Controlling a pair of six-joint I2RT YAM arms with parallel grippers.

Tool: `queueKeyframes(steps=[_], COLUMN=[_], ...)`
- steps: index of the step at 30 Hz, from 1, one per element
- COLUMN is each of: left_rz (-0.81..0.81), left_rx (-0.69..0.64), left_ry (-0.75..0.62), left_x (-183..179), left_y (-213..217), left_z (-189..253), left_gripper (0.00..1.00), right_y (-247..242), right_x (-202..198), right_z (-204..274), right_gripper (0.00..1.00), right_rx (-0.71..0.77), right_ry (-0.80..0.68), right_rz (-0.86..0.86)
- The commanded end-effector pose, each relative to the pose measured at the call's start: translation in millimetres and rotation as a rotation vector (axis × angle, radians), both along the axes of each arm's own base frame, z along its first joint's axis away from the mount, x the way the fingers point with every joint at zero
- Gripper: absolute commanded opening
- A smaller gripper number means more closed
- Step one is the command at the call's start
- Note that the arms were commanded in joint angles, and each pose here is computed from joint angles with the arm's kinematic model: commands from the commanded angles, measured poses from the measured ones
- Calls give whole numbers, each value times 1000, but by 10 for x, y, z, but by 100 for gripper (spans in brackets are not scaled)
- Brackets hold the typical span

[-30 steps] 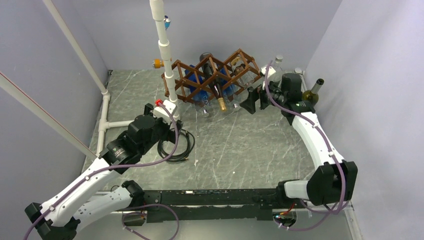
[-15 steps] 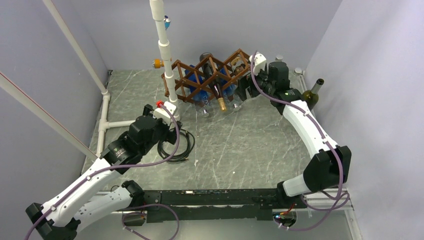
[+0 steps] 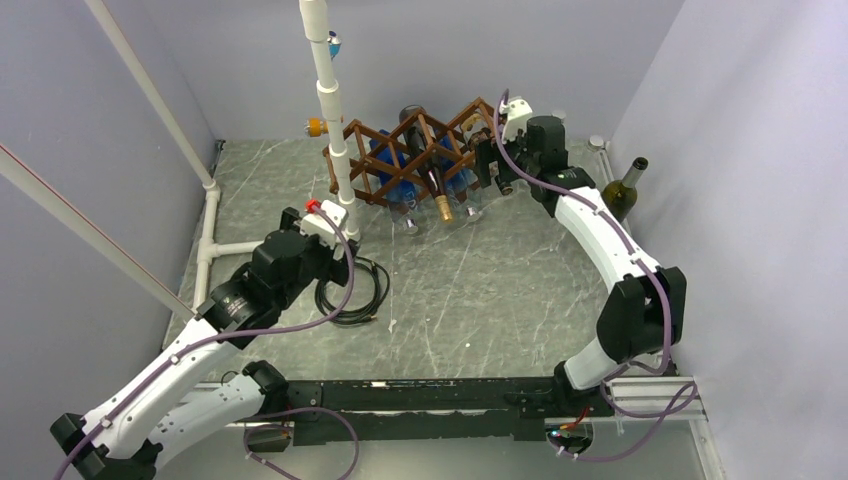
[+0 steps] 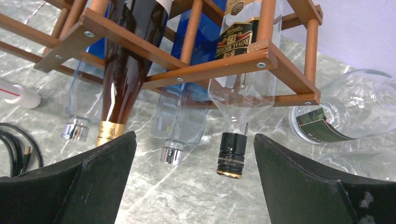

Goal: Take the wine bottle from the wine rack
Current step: Pick up the wine bottle from the wine rack.

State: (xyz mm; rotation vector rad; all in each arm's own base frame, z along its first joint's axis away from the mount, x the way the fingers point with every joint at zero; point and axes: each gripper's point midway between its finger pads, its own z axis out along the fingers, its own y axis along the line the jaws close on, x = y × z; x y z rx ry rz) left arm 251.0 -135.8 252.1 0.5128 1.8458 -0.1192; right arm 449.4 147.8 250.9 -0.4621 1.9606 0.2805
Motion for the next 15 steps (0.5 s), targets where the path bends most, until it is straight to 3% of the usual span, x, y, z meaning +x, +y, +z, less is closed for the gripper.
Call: queueKeyframes(steps=[1, 7, 15], left_rz=[0, 4, 4], left_rx=[-20, -27, -30], left_ry=[-11, -11, -5], left_x=[-1, 5, 11], left_y=[22, 44, 45], left_z=[60, 62, 47], left_gripper=[99, 99, 99], right_y=[-60, -224, -214], right_x=[197, 376, 443], right_z=[177, -24, -297], right_gripper=[100, 100, 100], right_rx=[8, -61, -125], right_ry=[-55, -34, 23], right_rz=[-77, -174, -138])
